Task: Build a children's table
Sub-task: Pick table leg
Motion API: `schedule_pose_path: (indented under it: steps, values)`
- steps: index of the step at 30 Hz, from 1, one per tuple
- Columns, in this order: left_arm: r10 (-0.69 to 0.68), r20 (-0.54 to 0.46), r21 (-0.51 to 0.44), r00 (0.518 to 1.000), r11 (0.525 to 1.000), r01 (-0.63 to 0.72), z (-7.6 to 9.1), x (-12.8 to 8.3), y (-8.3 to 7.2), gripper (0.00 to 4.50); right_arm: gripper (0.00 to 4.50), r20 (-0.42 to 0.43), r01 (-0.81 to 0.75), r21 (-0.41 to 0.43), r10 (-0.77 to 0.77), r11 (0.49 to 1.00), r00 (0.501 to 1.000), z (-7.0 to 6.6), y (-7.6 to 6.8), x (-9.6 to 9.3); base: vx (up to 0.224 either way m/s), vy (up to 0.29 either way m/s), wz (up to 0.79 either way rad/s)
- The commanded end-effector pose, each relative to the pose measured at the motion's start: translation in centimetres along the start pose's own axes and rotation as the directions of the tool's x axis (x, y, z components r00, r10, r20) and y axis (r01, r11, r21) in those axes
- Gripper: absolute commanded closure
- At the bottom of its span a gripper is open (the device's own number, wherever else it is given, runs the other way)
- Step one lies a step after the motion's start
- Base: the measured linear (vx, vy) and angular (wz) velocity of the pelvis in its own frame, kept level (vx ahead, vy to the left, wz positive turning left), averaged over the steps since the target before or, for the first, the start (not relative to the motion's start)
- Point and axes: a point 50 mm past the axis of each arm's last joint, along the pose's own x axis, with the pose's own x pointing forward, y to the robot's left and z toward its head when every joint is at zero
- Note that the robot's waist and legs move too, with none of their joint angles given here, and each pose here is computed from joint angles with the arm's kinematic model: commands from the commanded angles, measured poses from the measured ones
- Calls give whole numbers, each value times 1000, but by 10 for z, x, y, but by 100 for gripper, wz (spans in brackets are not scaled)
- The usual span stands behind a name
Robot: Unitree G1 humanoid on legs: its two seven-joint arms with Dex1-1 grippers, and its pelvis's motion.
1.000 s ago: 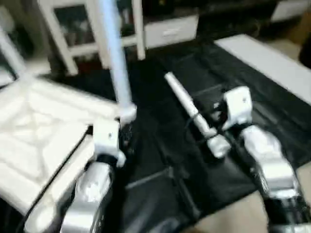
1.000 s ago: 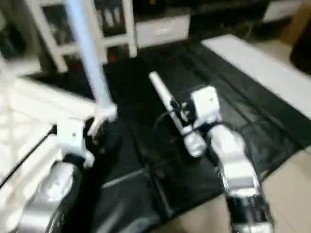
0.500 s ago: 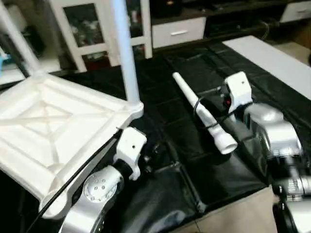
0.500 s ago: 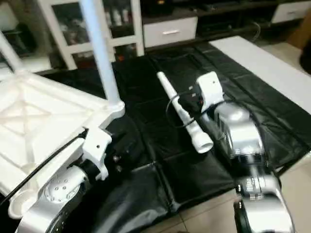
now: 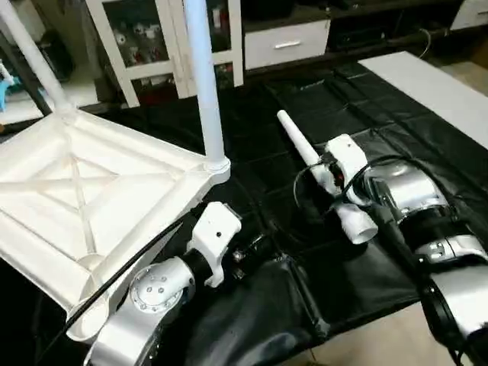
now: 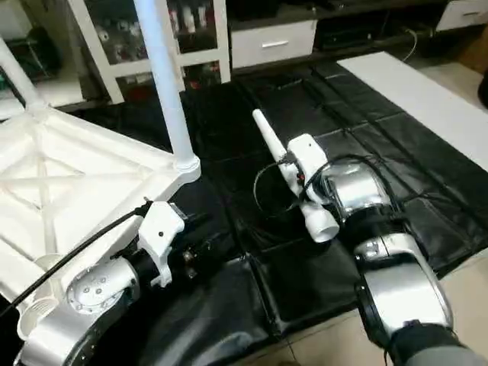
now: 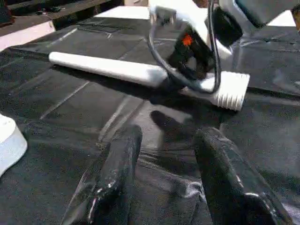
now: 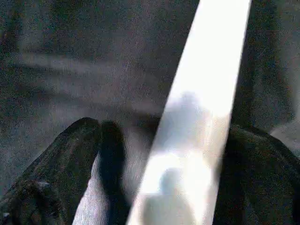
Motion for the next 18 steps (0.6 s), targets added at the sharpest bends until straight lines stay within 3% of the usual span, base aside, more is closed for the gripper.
schedule_pose_path:
  steps: [1, 11, 18]
  values:
    - [-17, 6, 7, 1000, 1000, 17, 3, -1, -2, 232, 30, -47, 14, -15, -15, 1000, 999, -3, -3, -1, 0, 0, 0]
    - [-52, 5, 9, 999, 999, 52, 6, -3, -6, 232, 116, -91, 22, -10, -23, 1000, 996, -9, -8, -1, 0, 0, 0]
    - [-43, 5, 12, 999, 999, 43, 6, -2, -4, 232, 165, -61, 38, 25, -36, 999, 998, -7, -11, -3, 0, 0, 0]
